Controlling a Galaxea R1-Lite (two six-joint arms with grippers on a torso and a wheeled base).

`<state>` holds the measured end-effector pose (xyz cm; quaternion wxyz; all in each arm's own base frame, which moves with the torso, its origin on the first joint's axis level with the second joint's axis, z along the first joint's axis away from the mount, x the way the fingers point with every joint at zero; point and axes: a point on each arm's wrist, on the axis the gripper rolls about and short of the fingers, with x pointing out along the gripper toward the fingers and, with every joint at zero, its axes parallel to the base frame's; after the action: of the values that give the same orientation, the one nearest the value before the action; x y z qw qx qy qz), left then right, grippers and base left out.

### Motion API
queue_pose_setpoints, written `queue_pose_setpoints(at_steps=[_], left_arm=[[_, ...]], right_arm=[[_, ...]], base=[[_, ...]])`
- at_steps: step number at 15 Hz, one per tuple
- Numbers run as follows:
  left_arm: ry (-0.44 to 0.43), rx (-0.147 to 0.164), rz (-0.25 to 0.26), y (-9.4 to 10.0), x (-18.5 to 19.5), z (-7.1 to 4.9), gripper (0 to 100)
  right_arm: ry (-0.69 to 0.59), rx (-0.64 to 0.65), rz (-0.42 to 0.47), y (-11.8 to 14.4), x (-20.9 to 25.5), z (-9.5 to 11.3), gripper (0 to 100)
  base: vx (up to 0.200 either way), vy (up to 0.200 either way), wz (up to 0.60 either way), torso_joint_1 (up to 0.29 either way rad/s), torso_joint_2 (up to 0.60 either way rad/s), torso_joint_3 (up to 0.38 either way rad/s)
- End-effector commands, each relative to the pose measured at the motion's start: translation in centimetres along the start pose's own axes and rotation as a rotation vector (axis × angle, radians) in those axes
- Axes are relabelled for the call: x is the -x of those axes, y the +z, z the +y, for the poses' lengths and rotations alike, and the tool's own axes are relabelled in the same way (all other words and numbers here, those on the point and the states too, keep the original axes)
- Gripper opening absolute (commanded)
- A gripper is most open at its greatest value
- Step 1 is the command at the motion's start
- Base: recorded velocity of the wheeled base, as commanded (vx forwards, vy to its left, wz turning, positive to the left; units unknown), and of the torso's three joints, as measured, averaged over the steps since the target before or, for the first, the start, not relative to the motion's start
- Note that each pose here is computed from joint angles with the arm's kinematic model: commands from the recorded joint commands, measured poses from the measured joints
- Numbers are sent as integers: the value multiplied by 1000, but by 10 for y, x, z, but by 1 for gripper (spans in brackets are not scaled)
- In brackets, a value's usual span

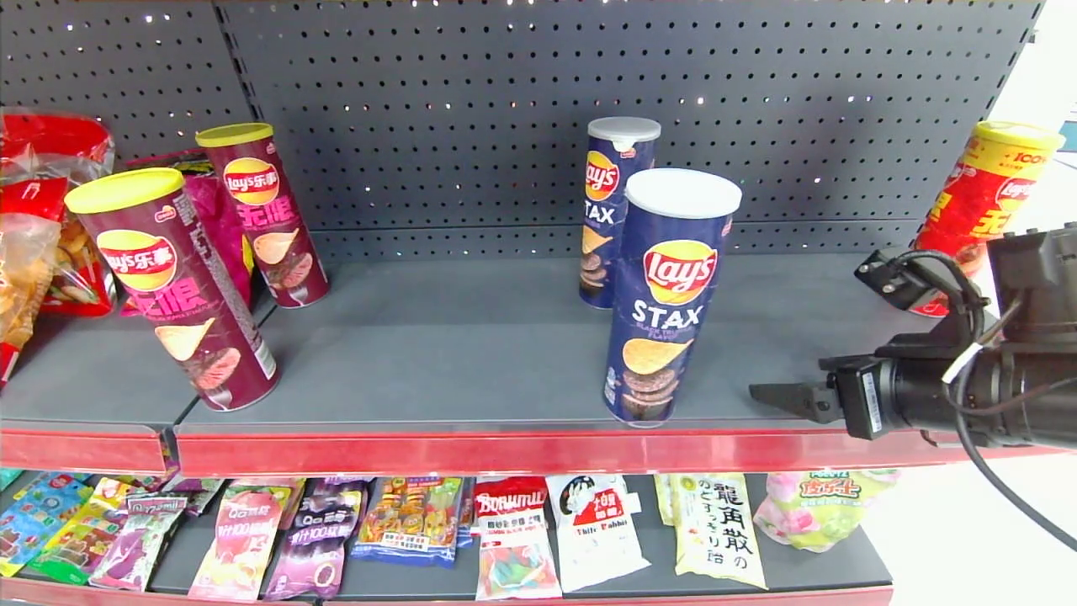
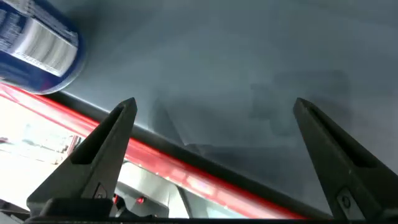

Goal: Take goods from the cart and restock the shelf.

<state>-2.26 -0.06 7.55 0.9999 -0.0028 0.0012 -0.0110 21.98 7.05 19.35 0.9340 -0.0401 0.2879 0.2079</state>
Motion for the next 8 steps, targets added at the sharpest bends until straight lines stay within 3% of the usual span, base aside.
queue_pose_setpoints(at_steps=[1, 8], left_arm=[[2, 1, -1, 0, 0, 0, 100], [0, 1, -1, 0, 0, 0, 100]], right_arm=[[27, 24, 13, 0, -15, 9, 100], [63, 53, 25, 10, -37, 24, 100]], base=[[0, 0, 0, 0, 0, 0], [0, 0, 0, 0, 0, 0]])
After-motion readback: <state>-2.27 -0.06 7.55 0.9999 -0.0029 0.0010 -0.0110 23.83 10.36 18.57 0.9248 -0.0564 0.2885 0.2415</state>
